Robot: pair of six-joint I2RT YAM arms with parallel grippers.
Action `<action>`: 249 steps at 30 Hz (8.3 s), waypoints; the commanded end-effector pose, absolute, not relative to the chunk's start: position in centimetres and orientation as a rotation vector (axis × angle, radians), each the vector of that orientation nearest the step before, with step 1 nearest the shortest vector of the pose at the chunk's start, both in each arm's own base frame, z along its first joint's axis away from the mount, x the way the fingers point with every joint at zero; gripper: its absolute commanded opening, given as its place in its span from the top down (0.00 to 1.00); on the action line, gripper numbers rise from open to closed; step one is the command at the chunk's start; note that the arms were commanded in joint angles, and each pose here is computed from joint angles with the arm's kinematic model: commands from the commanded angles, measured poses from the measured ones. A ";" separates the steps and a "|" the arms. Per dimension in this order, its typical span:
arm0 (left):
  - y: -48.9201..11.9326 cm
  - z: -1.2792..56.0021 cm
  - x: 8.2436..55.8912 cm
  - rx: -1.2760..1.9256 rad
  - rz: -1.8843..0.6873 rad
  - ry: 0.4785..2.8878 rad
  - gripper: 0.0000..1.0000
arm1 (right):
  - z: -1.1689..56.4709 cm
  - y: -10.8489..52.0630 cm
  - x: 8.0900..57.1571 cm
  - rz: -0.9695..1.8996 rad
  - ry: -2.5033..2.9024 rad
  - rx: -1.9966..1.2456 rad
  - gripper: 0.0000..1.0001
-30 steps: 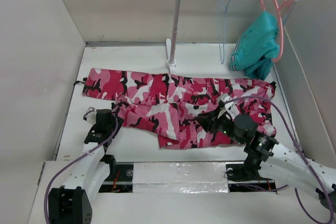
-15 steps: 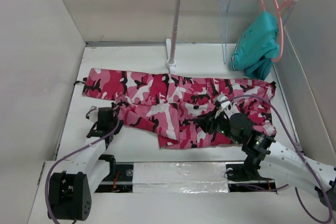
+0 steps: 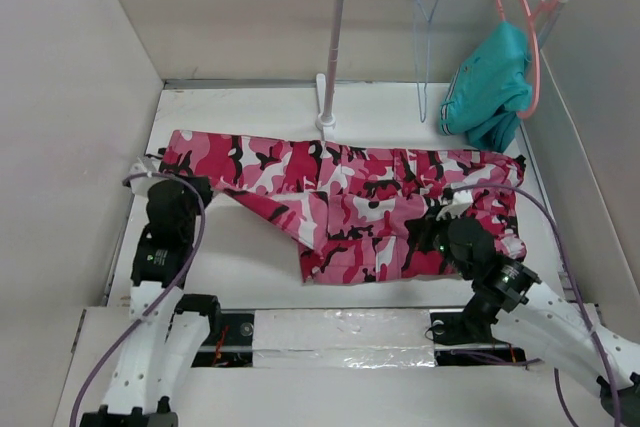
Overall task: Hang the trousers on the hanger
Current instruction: Flatten out the trousers at the center of the board, then fold the trousers at the center of the board.
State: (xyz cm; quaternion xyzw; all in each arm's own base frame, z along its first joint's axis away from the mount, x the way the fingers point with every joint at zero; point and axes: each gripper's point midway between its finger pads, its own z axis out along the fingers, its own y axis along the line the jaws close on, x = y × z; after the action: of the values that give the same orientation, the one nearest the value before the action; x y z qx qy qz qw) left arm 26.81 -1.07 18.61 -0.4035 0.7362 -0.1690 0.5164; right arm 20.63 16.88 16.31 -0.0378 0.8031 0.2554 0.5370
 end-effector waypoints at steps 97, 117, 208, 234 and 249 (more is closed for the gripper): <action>13.8 21.4 32.7 -1.197 0.436 1.754 1.00 | 20.2 -17.0 30.2 -0.342 1.854 1.123 0.89; 13.7 16.3 47.2 -1.031 0.500 1.974 0.83 | 17.7 -20.2 40.7 -0.371 1.909 1.053 0.31; 16.4 12.5 35.6 -1.222 0.305 2.007 0.49 | 18.1 -8.7 24.2 0.093 1.809 0.634 0.09; -27.5 13.1 31.5 -0.125 -0.457 2.157 1.00 | 9.8 -14.7 23.3 -0.028 1.847 1.092 0.00; -27.4 4.5 28.8 -0.095 -0.433 2.281 1.00 | 5.0 -14.4 25.9 0.256 1.796 1.195 0.01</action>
State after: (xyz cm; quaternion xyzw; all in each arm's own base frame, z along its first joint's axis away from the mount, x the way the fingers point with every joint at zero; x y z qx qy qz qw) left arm 28.52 -26.50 3.72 -0.0260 0.9126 -0.1476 0.3804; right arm 24.93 -14.73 4.50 0.4909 0.7472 0.0742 0.4418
